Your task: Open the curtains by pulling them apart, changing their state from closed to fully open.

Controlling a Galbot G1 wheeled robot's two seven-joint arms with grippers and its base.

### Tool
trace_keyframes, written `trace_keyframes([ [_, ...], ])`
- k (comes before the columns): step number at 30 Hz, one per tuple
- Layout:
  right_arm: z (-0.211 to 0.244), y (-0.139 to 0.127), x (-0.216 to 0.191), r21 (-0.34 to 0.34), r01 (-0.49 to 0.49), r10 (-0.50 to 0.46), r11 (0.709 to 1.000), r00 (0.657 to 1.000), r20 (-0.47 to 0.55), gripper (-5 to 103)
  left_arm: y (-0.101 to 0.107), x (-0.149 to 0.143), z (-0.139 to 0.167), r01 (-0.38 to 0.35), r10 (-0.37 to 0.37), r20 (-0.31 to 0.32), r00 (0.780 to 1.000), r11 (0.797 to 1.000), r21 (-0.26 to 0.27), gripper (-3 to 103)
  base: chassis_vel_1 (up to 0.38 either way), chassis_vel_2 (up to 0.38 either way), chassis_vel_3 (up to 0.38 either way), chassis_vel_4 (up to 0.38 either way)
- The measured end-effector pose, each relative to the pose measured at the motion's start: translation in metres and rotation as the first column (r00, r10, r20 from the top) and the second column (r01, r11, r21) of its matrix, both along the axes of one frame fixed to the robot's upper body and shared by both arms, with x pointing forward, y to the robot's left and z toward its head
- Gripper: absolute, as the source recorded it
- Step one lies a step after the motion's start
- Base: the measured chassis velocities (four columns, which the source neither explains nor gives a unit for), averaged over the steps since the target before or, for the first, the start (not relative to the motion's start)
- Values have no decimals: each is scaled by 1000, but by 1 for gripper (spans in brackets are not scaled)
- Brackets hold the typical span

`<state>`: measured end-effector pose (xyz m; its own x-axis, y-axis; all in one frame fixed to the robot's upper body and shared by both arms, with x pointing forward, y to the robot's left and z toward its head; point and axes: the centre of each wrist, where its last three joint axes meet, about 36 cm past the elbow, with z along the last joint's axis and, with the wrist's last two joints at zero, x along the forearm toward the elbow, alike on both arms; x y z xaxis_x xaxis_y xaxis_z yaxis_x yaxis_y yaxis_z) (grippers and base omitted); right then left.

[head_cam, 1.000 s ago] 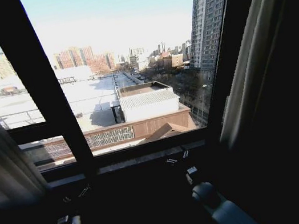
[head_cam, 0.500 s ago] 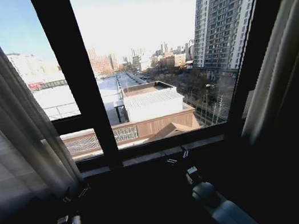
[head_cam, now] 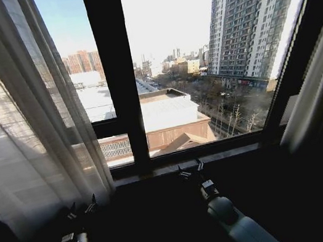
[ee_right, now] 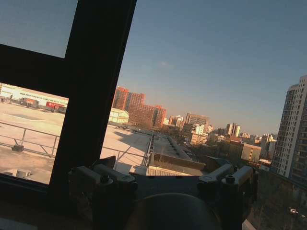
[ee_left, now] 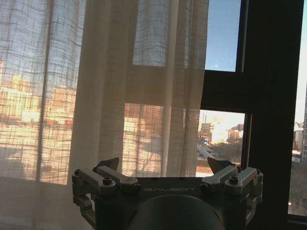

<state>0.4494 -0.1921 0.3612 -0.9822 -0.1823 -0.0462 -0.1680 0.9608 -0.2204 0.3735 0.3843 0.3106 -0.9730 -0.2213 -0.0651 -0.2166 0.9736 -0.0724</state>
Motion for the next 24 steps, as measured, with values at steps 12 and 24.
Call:
trace_keyframes([
  [12,0,0,0,0,0,0,1000,1000,0,100,0,0,0,0,0,0,1000,1000,0,100,-34,18,27,-24],
  [24,0,0,0,0,0,0,1000,1000,0,100,0,0,0,0,0,0,1000,1000,0,100,-101,91,94,-76],
])
